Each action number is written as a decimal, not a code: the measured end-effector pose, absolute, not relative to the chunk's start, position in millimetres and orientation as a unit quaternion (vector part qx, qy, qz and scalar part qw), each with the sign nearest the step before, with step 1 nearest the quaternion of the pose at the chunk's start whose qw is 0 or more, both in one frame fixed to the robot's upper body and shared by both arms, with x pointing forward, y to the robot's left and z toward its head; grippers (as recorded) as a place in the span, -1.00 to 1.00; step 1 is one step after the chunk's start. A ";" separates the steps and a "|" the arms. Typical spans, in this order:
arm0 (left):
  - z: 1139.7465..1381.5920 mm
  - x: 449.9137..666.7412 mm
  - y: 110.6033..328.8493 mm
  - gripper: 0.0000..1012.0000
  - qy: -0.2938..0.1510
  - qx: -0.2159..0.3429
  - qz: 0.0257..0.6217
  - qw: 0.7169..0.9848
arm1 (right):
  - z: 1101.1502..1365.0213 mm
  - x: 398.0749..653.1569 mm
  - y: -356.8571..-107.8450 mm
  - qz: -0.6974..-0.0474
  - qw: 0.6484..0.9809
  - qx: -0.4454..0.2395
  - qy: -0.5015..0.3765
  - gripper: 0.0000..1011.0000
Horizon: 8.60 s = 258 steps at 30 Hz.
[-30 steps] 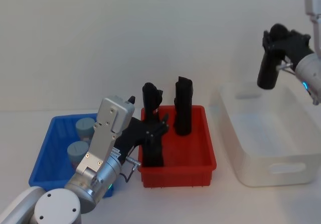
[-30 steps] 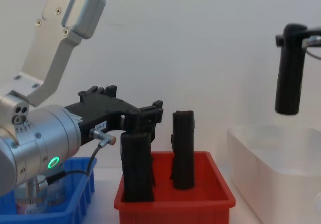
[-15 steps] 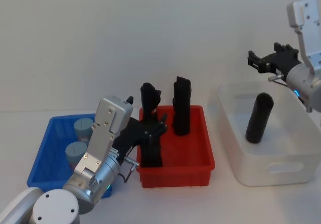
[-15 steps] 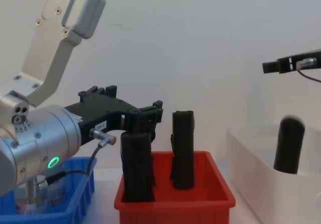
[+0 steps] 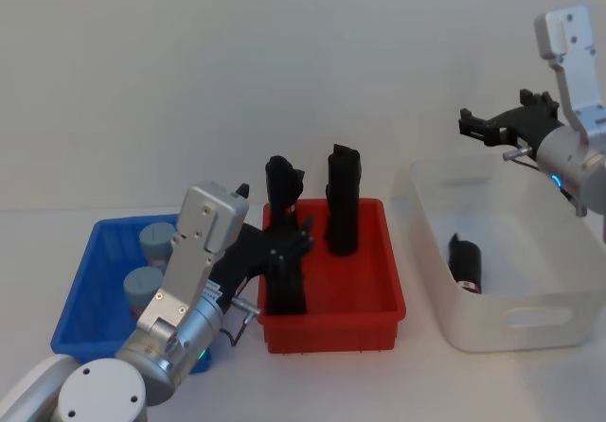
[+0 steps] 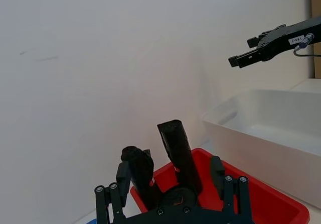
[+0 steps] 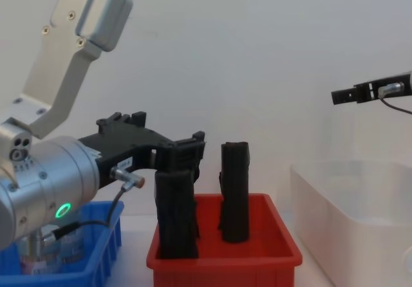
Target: Pick the cotton swabs from the blue box and place them into the white box.
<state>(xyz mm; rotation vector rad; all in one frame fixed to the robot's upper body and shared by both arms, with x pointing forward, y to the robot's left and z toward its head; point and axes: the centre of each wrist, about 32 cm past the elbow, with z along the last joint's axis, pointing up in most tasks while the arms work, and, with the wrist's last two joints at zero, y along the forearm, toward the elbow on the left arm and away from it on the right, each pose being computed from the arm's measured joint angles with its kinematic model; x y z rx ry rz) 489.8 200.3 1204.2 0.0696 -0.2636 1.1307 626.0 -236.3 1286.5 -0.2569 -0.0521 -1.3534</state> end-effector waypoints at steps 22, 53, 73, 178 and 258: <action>1201.3 455.3 236.7 0.98 -0.073 0.061 0.581 0.808 | 1285.0 627.3 -236.1 -0.623 0.772 -0.123 -0.021 0.98; 1193.4 473.6 239.9 0.98 -0.048 0.080 0.609 0.788 | 1284.7 627.6 -236.3 -0.623 0.772 -0.124 -0.020 0.98; 1180.6 462.7 260.4 0.98 -0.013 0.101 0.667 0.738 | 1284.7 627.6 -236.3 -0.623 0.772 -0.124 -0.020 0.98; 1166.1 520.0 299.1 0.34 0.073 0.199 0.651 0.729 | 1284.8 627.6 -236.3 -0.623 0.772 -0.124 -0.020 0.98; 1281.4 530.6 237.7 0.34 -0.110 0.091 0.526 0.839 | 1279.9 631.1 -222.5 -0.462 0.867 -0.108 -0.151 0.98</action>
